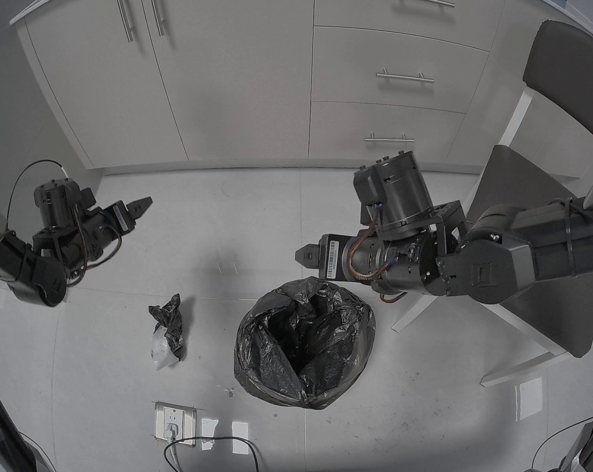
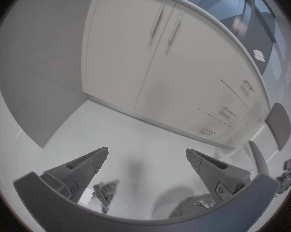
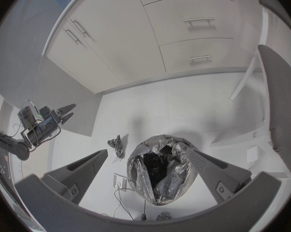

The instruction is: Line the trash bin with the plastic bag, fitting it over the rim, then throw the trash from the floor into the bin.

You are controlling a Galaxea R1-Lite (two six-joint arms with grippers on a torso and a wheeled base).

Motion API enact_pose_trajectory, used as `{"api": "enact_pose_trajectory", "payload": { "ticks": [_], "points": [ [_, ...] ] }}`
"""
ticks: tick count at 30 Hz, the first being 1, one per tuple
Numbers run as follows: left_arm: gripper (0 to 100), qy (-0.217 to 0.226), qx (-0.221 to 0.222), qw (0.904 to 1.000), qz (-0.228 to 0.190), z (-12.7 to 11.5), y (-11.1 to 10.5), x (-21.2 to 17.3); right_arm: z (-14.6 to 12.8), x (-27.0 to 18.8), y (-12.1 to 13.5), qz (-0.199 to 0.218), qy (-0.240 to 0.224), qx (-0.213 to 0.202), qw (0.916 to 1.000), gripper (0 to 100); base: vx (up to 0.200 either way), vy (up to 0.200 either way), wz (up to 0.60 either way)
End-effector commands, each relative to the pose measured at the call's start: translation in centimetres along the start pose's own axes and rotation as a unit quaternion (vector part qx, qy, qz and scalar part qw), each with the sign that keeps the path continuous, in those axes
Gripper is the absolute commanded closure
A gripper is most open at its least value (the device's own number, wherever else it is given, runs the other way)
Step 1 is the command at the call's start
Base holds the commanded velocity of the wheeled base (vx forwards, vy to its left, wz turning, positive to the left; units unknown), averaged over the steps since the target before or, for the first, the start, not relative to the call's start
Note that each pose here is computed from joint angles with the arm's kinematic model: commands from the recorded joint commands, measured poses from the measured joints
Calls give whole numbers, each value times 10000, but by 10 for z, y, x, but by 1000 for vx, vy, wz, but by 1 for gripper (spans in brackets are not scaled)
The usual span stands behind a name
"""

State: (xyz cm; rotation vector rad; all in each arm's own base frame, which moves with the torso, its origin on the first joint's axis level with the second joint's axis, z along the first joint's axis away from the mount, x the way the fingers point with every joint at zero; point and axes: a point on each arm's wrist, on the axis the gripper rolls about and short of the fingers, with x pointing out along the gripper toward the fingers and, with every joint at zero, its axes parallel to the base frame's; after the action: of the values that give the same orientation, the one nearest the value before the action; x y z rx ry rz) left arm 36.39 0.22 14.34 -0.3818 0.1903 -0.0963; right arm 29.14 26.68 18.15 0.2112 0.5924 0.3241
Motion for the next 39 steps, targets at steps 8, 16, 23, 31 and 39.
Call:
{"api": "enact_pose_trajectory", "payload": {
  "ticks": [8,16,23,31,39],
  "points": [
    [0,663,-299,9932,909,-23,118,126,22,-12,-3,-73,-700,257,9972,0,0,0,0],
    [0,950,-356,9904,934,-27,126,168,23,-1,-9,-134,-774,287,9965,0,0,0,0],
    [0,2316,-775,9594,1409,-101,150,180,22,7,-15,-243,-728,297,9966,0,0,0,0],
    [0,4390,-1376,8609,2173,-213,181,158,20,12,-16,-244,-742,282,9965,0,0,0,0],
    [0,5169,-1615,8052,2415,-247,186,142,23,11,-18,-256,-792,312,9960,0,0,0,0]
  ]
}}
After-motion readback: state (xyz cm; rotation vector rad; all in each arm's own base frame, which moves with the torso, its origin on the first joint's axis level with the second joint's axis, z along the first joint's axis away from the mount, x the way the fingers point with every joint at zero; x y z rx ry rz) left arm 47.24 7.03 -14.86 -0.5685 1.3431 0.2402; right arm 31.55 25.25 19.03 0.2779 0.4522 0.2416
